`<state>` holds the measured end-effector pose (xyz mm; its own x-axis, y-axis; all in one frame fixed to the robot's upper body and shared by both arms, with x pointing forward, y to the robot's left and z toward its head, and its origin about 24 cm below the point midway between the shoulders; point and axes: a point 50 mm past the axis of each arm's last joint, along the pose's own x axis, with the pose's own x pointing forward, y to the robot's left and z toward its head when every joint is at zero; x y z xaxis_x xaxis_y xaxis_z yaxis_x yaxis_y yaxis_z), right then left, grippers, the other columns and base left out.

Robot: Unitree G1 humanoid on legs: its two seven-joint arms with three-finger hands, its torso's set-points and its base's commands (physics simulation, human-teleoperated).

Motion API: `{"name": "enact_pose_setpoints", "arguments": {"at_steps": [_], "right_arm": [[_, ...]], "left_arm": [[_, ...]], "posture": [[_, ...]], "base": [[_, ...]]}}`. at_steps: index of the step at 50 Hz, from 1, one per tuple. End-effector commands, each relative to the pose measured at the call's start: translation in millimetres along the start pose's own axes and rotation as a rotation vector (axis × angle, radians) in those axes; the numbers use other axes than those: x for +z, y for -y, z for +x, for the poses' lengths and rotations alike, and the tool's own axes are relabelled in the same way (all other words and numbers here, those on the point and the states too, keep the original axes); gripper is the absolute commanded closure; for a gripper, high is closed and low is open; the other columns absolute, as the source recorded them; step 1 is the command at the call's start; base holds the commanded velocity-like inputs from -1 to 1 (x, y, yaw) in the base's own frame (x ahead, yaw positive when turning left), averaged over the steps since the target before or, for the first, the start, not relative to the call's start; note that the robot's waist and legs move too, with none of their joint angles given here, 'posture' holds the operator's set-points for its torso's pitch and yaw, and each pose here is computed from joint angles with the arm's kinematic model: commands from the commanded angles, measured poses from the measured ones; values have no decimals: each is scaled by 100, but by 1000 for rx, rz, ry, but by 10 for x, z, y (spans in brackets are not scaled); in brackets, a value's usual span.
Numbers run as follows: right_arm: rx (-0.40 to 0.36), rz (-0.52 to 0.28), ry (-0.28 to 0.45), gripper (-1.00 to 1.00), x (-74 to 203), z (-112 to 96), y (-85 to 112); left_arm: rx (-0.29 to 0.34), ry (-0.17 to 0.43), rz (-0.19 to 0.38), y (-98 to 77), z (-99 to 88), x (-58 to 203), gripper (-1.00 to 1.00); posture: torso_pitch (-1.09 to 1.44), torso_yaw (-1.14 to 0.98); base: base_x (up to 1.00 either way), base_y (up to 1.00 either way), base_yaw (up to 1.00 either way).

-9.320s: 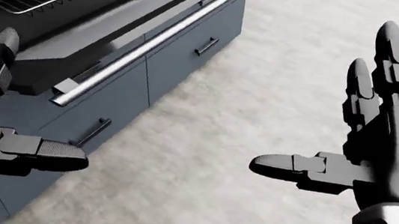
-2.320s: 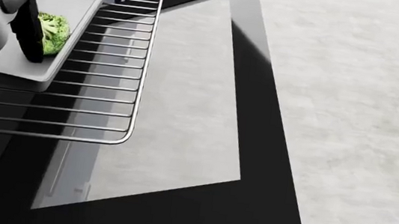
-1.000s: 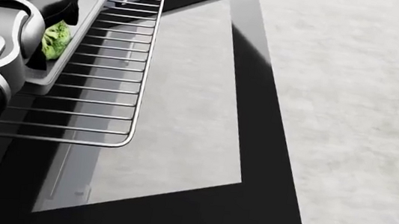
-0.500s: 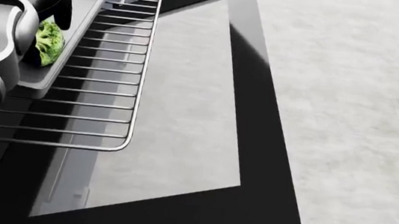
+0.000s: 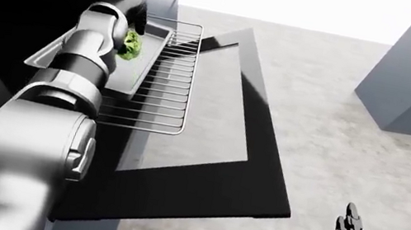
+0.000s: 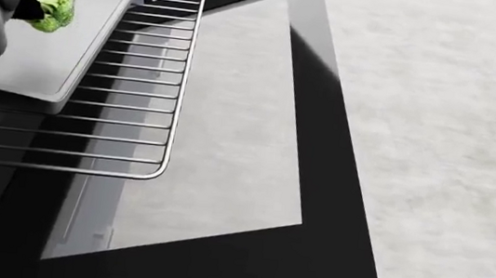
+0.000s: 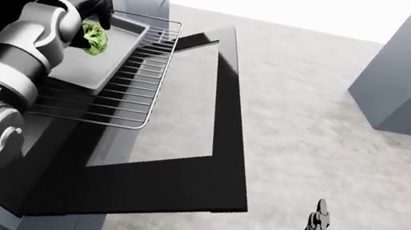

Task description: Pick the broccoli from the oven and place it on the plate on the counter.

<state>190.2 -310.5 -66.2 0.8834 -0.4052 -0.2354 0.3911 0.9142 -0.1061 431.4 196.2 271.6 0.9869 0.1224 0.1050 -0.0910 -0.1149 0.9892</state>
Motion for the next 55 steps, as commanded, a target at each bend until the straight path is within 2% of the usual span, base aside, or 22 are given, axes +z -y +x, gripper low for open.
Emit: {"name": "enact_pose_setpoints", "arguments": {"at_steps": [1, 7, 18, 26, 44, 55], "right_arm": [[-10, -4, 80, -100, 150, 72, 40], [-7, 4, 105, -100, 181, 69, 70], [5, 5, 109, -100, 148, 15, 96], [10, 1, 111, -100, 147, 15, 77], [15, 0, 105, -100, 118, -5, 47], [20, 5, 107, -100, 91, -34, 31]], "left_arm": [[137, 27, -17, -417, -4, 41, 61], [169, 47, -40, -554, -14, 59, 61], [198, 69, -31, -729, -33, 95, 63], [208, 81, -28, -801, -43, 123, 69], [207, 96, -29, -784, -42, 170, 76], [209, 118, -31, -780, -44, 251, 76]], "posture": [[0, 0], [0, 0], [0, 0], [0, 0], [0, 0], [0, 0]], "base": [[0, 0, 0], [0, 0, 0], [-3, -2, 0], [-53, 0, 0], [-66, -1, 0], [-27, -91, 0]]}}
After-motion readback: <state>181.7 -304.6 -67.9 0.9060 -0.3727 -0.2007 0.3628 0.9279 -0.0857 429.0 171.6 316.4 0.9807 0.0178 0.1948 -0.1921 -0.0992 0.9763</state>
